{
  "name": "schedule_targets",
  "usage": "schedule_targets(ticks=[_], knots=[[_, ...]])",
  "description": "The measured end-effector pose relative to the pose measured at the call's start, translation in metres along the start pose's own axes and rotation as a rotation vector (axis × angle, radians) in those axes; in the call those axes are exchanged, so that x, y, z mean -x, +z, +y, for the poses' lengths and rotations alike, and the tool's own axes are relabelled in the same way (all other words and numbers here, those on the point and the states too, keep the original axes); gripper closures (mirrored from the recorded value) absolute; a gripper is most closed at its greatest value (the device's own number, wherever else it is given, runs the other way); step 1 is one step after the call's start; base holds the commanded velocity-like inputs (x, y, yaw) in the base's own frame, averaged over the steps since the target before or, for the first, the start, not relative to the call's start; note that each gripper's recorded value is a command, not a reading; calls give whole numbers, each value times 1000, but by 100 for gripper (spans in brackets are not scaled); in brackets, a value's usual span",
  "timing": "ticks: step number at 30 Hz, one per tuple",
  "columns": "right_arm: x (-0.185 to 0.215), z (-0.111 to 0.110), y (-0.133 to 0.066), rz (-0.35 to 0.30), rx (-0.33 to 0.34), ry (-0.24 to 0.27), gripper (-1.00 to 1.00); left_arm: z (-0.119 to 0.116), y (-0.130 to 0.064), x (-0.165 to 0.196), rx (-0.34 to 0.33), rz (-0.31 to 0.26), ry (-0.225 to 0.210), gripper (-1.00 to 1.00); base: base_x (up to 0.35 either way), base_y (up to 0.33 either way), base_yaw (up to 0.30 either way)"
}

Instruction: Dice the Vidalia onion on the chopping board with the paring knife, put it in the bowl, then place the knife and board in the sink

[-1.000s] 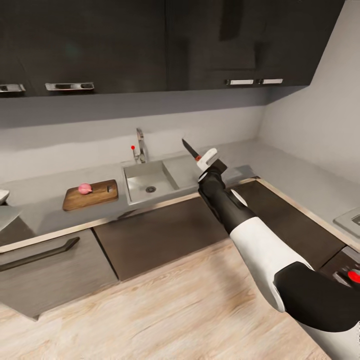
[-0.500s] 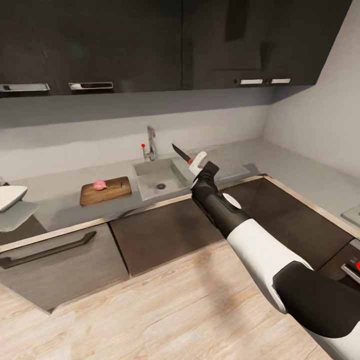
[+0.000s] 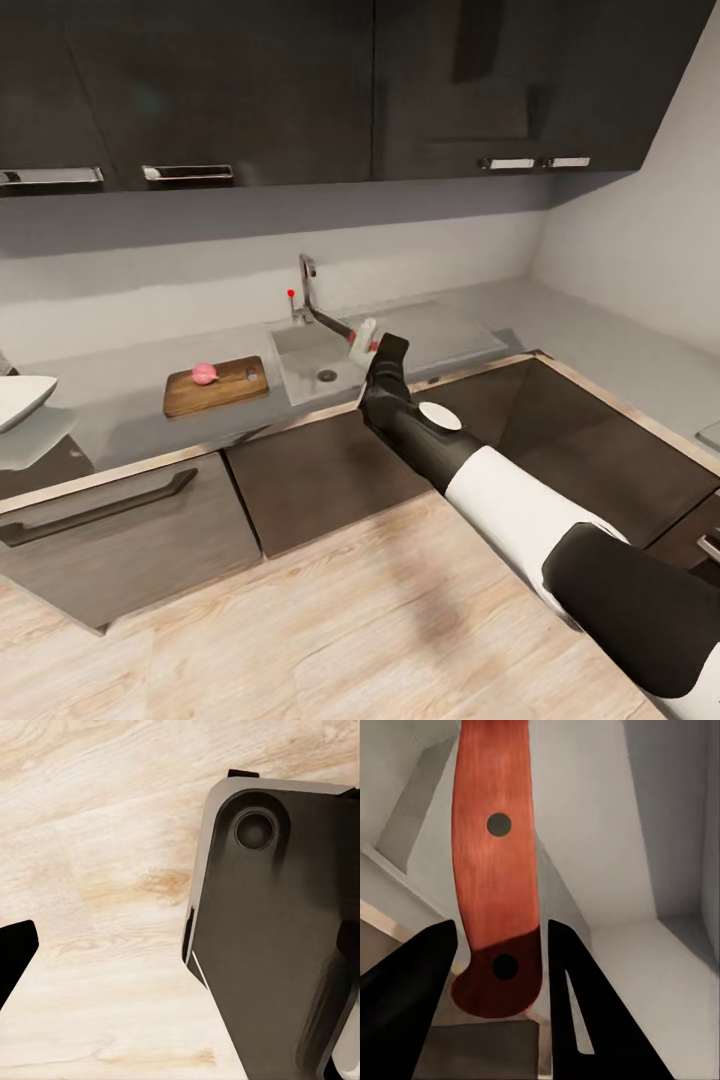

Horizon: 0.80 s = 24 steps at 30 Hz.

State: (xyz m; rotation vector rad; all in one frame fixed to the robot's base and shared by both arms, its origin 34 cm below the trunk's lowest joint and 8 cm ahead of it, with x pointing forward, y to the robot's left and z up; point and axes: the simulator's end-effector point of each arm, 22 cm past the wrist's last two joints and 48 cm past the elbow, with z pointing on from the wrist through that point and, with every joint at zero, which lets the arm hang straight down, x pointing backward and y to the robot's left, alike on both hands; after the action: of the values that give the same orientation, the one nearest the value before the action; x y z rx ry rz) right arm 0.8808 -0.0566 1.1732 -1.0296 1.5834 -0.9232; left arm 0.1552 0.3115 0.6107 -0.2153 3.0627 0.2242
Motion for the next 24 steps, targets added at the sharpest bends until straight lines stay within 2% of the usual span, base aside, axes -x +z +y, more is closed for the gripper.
schedule_targets(ticks=[4, 12, 24], knots=[[3, 3, -2, -4, 4, 5, 100, 0, 0, 0, 0, 1, 0, -100, 41, 0, 24], [2, -6, 0, 1, -56, 6, 100, 1, 0, -3, 2, 9, 1, -100, 4, 0, 153], [1, 4, 5, -3, -43, 7, 100, 1, 1, -10, 4, 25, 4, -100, 0, 0, 175]])
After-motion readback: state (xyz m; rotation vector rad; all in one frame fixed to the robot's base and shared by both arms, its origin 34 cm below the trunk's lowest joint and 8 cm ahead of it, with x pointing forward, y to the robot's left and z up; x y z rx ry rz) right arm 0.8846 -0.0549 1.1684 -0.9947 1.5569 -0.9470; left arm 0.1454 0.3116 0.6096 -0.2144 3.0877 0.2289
